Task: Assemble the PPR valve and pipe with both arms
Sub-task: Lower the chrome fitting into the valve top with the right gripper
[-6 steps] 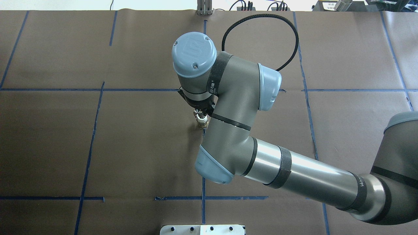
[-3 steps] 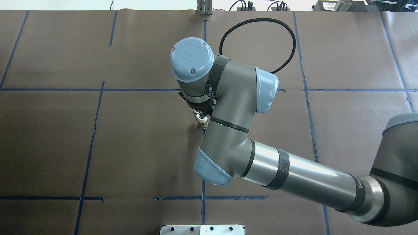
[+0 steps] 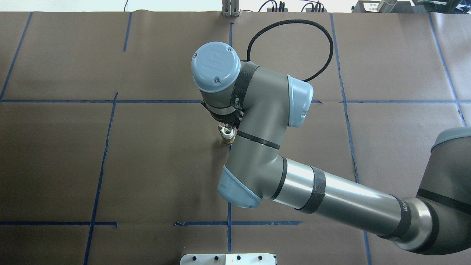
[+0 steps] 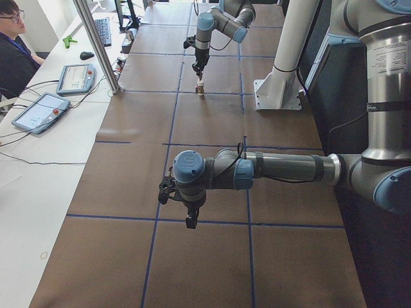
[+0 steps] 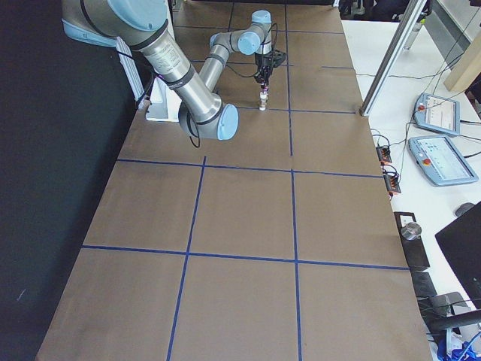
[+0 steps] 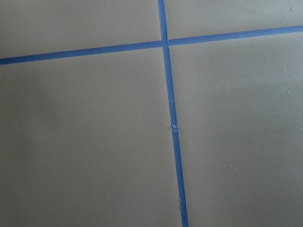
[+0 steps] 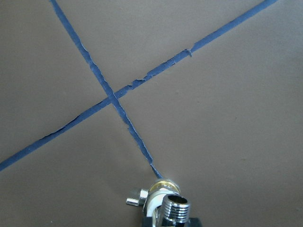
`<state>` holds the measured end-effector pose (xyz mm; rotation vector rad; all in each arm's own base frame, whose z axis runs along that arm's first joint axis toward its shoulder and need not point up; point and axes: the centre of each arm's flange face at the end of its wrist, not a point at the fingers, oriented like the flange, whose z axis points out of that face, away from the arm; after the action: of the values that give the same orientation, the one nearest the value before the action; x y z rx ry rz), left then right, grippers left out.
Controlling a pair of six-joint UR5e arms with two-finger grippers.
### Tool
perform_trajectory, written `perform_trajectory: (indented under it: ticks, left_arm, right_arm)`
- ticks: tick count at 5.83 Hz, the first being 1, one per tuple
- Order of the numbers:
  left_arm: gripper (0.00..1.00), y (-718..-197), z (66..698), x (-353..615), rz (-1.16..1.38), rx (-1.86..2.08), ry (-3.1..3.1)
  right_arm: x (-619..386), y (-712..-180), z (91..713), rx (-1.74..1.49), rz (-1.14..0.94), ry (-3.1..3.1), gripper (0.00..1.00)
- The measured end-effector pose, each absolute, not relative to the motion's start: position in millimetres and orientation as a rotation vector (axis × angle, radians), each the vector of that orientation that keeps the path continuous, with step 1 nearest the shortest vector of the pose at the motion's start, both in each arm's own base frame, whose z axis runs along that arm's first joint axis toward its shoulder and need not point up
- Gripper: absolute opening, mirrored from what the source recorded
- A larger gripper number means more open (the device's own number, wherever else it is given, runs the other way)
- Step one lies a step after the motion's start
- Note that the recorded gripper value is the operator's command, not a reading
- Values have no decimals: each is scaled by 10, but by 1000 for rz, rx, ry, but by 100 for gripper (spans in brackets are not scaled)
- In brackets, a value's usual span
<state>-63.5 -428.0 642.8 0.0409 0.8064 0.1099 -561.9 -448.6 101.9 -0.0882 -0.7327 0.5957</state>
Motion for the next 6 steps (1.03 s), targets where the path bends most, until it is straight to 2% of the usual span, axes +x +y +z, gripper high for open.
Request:
perform_trajectory:
  ticks: [6]
  left_arm:
    - [100, -4282, 6436, -634, 109, 40, 808]
  right_arm:
    - [-5672, -4438, 1048, -92, 588, -729, 0]
